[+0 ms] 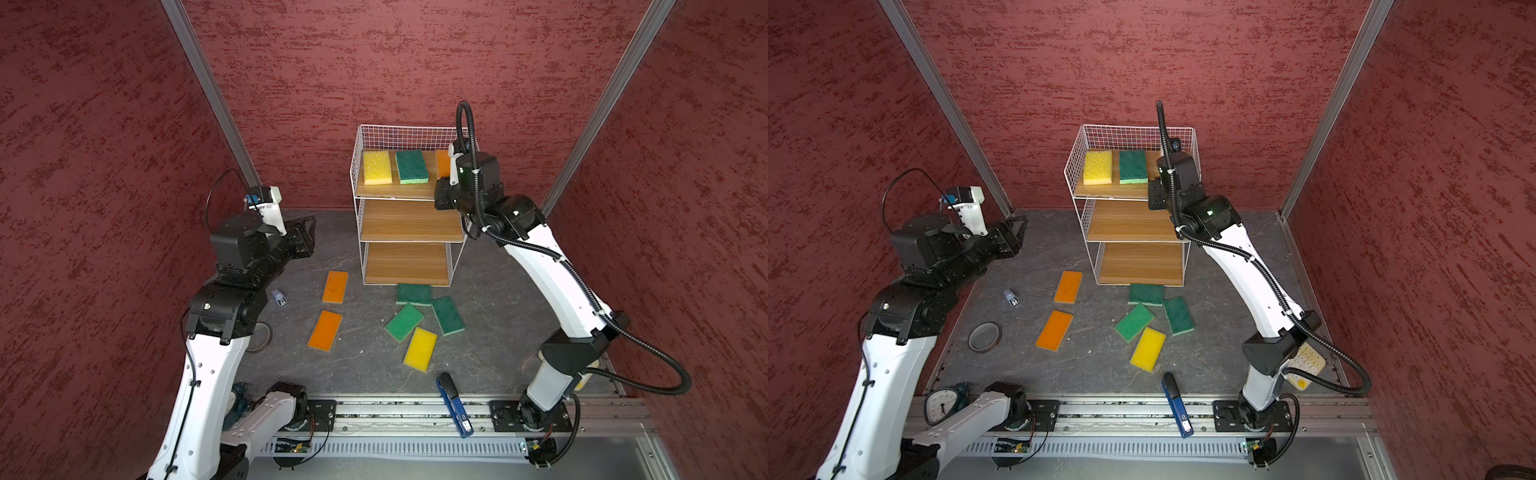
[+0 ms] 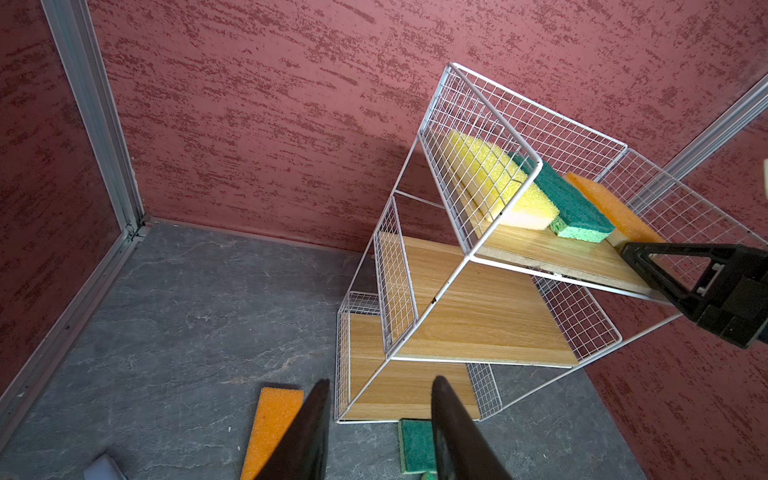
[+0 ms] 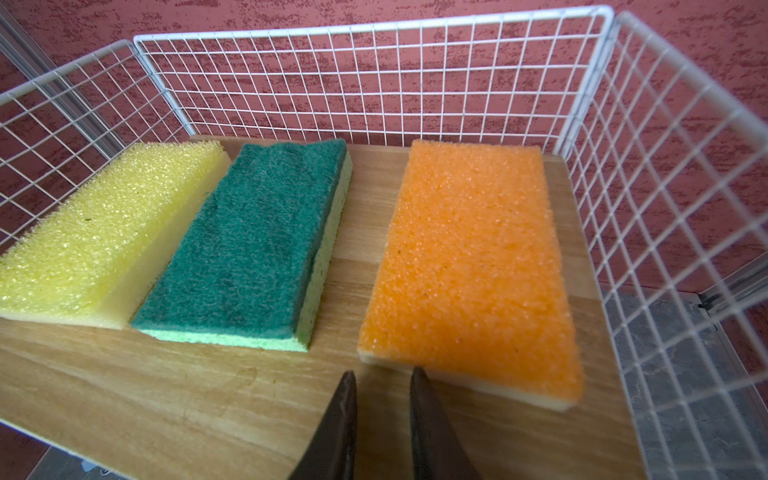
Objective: Place and organize the cleaning sponges onto the shelf
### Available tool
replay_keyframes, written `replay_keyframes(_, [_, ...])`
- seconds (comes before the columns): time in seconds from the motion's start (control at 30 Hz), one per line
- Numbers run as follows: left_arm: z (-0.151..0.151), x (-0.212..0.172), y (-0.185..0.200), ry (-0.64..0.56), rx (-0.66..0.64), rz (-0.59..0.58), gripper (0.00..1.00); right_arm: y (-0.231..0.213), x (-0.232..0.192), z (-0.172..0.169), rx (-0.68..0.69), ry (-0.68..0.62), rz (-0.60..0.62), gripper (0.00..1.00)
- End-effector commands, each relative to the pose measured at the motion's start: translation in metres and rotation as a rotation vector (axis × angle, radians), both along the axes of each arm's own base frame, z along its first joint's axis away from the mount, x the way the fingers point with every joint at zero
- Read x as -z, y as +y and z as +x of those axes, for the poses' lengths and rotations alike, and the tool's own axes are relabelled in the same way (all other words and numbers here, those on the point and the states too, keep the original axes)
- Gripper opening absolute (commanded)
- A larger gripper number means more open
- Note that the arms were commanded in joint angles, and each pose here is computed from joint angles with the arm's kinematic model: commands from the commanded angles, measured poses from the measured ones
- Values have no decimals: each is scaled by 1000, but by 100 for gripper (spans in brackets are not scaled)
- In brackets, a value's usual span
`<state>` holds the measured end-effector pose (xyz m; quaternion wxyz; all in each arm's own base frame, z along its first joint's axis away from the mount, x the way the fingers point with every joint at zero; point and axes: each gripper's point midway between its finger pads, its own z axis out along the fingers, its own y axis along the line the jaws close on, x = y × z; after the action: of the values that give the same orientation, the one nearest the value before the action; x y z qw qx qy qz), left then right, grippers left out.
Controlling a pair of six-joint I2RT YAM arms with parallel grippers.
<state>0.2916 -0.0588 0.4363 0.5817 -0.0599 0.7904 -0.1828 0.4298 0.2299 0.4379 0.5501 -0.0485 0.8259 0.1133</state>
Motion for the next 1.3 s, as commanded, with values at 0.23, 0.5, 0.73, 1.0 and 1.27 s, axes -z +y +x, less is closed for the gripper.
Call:
replay_keyframes(0.23, [1, 12, 4, 53, -14, 17, 49, 4, -27, -33, -83, -25, 14, 35])
replay_keyframes(0.5, [-7, 39, 25, 163, -120, 75, 53, -4, -50, -75, -122, -35, 35, 45])
replay_keyframes(0.73, [-22, 92, 48, 325, -238, 142, 64, -42, -37, -105, -53, -2, -20, 59])
replay_keyframes(1.0, [-35, 172, 38, 483, -231, 73, 69, -86, 26, -139, -1, 82, 37, 71])
replay_keyframes(1.27, [-42, 255, 22, 657, -229, 121, 75, -124, 133, -153, 68, 279, 100, 80])
